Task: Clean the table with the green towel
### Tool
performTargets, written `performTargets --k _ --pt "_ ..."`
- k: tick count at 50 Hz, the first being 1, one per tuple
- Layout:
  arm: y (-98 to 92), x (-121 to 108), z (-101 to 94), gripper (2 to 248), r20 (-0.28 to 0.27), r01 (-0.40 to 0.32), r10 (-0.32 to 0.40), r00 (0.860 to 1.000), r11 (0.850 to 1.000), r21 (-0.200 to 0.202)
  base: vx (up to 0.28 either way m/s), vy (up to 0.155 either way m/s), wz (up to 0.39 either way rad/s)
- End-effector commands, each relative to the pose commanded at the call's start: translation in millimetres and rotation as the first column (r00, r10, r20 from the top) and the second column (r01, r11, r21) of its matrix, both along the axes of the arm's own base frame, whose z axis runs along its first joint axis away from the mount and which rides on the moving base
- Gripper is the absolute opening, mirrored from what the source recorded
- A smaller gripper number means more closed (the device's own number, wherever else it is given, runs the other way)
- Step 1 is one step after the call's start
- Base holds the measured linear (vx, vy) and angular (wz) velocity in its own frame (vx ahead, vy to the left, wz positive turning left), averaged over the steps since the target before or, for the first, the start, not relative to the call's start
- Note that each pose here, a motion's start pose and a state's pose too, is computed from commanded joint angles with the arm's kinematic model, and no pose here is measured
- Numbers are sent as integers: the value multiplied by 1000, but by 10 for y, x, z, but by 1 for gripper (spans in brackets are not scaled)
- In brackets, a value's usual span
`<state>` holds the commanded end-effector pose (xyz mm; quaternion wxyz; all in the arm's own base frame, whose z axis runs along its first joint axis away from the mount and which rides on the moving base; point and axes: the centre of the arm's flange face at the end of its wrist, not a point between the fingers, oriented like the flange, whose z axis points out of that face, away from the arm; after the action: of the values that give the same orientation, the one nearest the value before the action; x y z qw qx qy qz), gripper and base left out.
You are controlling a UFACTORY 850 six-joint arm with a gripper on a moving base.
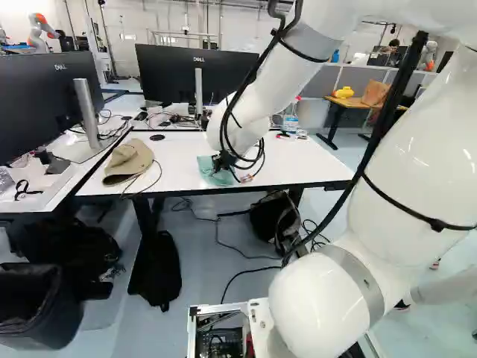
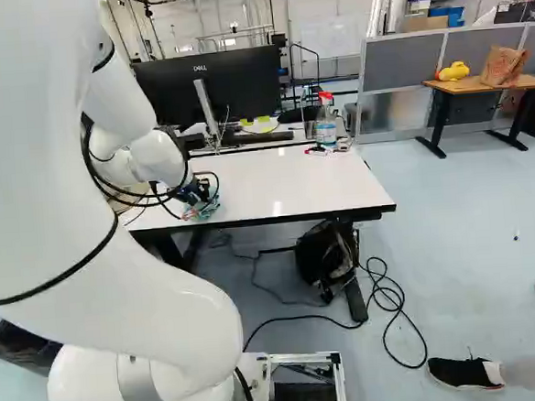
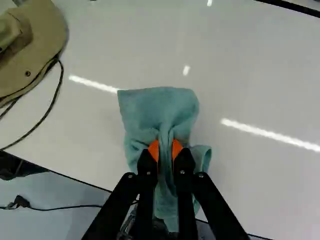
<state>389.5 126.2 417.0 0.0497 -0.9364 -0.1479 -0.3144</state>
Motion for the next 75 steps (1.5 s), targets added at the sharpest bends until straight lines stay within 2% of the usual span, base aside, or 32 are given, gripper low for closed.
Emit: performTargets --k 9,24,36,53,75 --pt "-26 -5 -3 50 -4 6 -6 1000 1000 -1 0 0 0" --pt "-241 -14 -6 50 -4 56 -56 998 998 -1 0 0 0" --pt "-359 131 -2 50 -4 93 -93 996 996 -1 0 0 0" --pt "-278 462 4 50 -1 91 -91 996 996 0 0 0 0" --pt "47 712 3 50 6 36 -36 999 999 2 0 0 0"
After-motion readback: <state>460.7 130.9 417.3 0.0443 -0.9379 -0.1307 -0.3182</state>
